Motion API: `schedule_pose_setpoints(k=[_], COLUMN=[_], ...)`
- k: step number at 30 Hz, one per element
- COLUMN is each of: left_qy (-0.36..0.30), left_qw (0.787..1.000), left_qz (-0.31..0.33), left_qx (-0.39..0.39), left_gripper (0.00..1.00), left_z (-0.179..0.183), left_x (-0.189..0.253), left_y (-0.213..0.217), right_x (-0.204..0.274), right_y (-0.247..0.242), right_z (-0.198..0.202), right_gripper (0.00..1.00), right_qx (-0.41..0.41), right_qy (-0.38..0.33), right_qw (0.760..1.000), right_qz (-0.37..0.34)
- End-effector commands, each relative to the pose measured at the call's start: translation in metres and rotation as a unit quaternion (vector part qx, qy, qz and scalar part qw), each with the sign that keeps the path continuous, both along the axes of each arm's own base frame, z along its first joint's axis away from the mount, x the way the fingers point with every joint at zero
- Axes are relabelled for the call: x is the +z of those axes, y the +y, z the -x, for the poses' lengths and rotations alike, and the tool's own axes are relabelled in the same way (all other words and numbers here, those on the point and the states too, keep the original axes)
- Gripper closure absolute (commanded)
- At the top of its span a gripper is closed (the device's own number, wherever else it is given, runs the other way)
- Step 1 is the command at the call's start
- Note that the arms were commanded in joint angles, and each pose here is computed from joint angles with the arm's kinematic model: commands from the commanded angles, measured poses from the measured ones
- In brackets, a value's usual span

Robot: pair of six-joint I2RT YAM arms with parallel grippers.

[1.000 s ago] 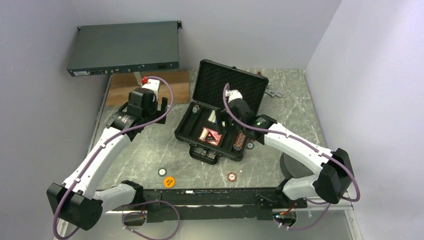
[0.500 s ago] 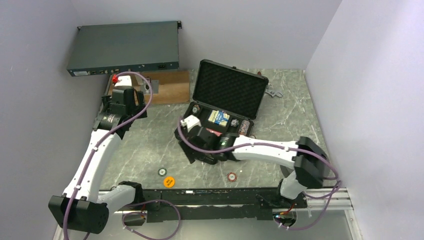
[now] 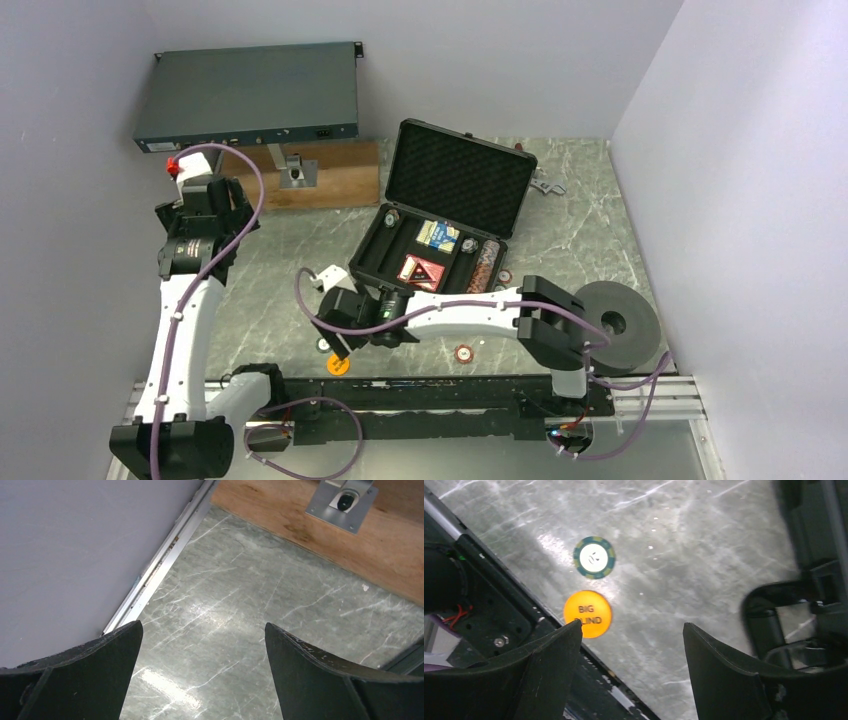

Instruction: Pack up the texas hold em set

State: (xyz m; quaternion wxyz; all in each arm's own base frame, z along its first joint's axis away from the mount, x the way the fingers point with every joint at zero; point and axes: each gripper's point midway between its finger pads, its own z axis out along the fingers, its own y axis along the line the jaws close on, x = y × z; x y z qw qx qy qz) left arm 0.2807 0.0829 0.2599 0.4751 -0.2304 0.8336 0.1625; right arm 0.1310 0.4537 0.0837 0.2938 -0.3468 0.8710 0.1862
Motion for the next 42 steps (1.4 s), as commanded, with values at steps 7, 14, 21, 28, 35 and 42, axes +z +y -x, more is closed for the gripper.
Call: schedule_pose_setpoints(k=[7,14,21,28,35,42], left_qy=[-0.040,-0.045,-0.038,-0.038,-0.040,-0.041], left_qw=[0.999,0.999,0.999,0.999,0.999,0.999], left_qz=[0.017,0.017,0.017,0.017,0.015,0.013], left_qx=[0.010,0.008,0.008,0.006,0.006,0.007], left_gripper=[0.01,0.01,0.01,0.01,0.01,0.01], left_z=[-0.004,-0.004,-0.005,-0.005,-0.005,-0.003], left_x=[0.017,0.018,0.015,0.014,0.015,0.017], left_y=[0.006,0.006,0.007,0.006,0.006,0.007], right_x=[-0.007,-0.017,-0.028,-0.042,-0.051,-0.058], right_y=[0.027,0.027,0.033,0.035,0.041,0.037], right_z=[0.030,0.034,0.041,0.043,0.045,0.045], right_gripper=[0.23,0.22,0.22,0.22,0.22,0.25], right_qx=[-0.054,-0.103,-0.117,-0.130,-0.128,-0.137], right_qy=[0.063,0.060,0.077,0.089,0.096,0.096], right_qw=[0.996,0.992,0.989,0.986,0.985,0.982], right_qz=[-0.012,0.027,0.037,0.053,0.067,0.089])
